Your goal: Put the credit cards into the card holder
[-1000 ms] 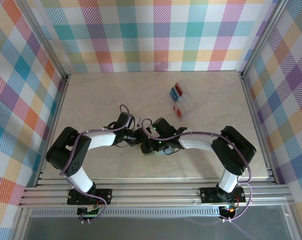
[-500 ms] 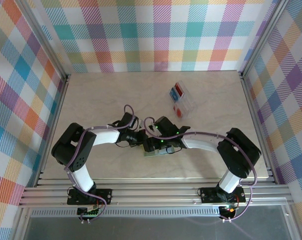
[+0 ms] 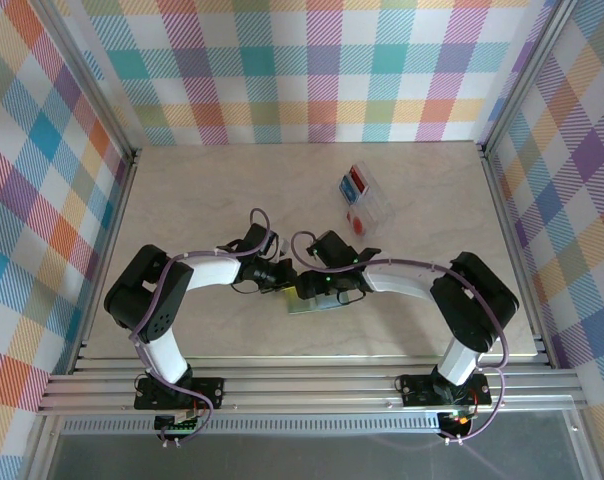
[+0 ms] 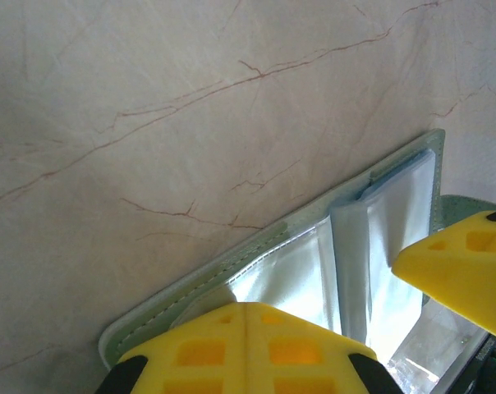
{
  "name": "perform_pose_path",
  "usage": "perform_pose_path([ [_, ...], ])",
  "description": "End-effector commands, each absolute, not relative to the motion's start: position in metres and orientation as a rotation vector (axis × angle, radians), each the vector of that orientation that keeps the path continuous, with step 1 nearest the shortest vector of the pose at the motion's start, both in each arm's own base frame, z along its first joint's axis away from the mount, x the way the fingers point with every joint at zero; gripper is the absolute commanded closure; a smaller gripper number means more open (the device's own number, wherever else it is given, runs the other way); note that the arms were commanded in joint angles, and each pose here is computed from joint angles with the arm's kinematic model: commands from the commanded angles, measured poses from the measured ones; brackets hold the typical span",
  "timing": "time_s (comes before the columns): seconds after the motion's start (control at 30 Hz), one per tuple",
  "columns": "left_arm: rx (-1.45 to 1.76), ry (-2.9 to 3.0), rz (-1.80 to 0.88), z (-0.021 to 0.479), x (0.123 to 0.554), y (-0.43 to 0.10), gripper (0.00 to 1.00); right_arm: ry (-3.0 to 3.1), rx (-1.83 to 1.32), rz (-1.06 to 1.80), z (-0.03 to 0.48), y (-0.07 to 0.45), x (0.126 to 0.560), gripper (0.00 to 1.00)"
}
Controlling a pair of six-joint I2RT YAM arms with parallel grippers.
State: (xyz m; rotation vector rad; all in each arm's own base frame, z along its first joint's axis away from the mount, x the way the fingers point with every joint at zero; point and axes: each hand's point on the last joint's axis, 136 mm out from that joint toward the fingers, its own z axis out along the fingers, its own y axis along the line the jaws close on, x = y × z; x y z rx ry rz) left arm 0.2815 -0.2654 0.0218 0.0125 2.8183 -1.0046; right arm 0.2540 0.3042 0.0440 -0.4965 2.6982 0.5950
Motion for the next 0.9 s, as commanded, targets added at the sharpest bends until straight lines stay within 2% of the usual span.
perform_pose_path([
  [0.0, 0.01, 2.909, -0.9, -0.001, 0.27, -0.255, 0.99, 2.61, -0.485, 0.598, 0.078, 0.308, 0.27, 0.26],
  [0.2, 0.01, 2.911, -0.906, -0.001, 0.27, -0.255, 0.99, 2.522, -0.178, 0.542, 0.132, 0.265, 0.339, 0.37],
  [0.33, 0.01, 2.916, -0.908, -0.002, 0.268, -0.256, 0.99, 2.471, -0.135, 0.414, 0.155, 0.236, 0.382, 0.34],
  [0.6, 0.012, 2.905, -0.902, 0.001, 0.268, -0.255, 0.99, 2.576, -0.203, 0.192, 0.135, 0.211, 0.43, 0.42],
  [0.87, 0.008, 2.915, -0.903, -0.002, 0.267, -0.256, 1.0, 2.632, -0.258, 0.058, 0.11, 0.202, 0.446, 0.43],
])
